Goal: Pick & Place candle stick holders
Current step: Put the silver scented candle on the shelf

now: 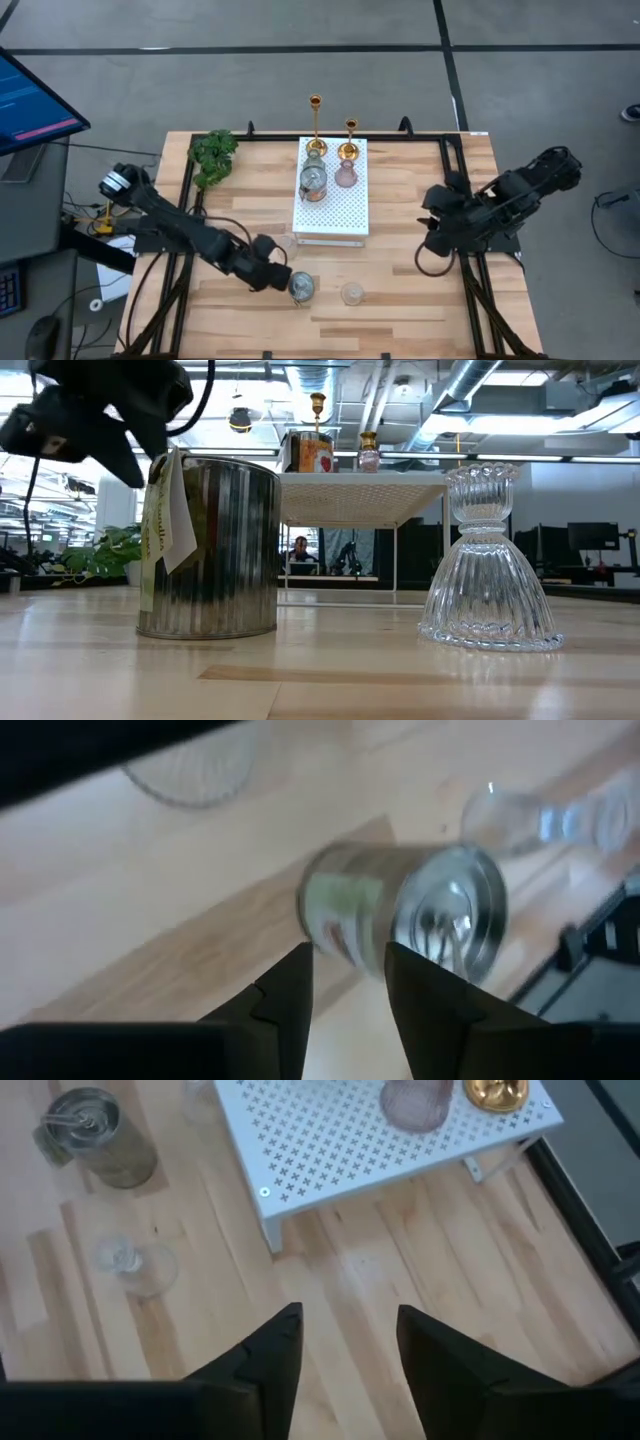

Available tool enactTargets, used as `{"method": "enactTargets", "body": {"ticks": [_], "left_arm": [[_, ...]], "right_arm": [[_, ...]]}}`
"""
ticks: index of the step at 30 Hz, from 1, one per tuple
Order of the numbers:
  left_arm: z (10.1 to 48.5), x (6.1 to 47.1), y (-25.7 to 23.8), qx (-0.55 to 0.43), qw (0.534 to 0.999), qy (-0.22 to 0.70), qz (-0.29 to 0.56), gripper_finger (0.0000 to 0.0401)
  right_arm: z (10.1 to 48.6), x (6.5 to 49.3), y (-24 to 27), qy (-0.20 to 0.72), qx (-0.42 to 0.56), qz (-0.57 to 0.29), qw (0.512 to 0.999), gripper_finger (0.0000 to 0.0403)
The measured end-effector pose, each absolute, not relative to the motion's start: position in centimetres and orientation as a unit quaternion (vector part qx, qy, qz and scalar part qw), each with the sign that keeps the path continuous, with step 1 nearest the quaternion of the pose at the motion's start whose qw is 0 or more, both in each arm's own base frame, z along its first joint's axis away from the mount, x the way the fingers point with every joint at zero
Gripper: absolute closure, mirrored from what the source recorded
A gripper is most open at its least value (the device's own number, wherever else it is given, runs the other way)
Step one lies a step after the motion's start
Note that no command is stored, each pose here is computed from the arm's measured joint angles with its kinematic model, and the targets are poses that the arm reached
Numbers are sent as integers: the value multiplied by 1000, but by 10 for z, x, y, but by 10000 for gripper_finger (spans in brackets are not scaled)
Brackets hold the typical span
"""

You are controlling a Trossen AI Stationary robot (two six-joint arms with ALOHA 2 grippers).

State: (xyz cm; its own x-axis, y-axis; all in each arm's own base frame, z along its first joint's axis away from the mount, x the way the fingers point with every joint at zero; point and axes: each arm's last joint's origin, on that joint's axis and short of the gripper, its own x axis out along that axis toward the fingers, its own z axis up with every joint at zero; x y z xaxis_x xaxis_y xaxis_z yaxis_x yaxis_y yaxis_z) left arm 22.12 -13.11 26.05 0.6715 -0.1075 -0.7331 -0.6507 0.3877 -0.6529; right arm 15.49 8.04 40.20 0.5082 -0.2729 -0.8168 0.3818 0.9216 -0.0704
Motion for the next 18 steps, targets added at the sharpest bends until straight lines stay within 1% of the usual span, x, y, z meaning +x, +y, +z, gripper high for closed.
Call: {"method": "enactTargets", "body": {"ticks": [4, 6, 13, 18], "left_arm": [[260, 223, -129, -531, 754, 322, 214, 276], [261, 224, -130, -540, 752, 312, 215, 276], [247, 239, -140, -551, 739, 335, 197, 280], [242, 241, -139, -545, 739, 338, 207, 281]], "right_arm": [[402, 152, 84, 459, 53, -177, 869, 259], [402, 151, 87, 460, 49, -170, 870, 264], [402, 148, 94, 453, 44, -161, 876, 275], [403, 146, 96, 442, 42, -164, 881, 274]]}}
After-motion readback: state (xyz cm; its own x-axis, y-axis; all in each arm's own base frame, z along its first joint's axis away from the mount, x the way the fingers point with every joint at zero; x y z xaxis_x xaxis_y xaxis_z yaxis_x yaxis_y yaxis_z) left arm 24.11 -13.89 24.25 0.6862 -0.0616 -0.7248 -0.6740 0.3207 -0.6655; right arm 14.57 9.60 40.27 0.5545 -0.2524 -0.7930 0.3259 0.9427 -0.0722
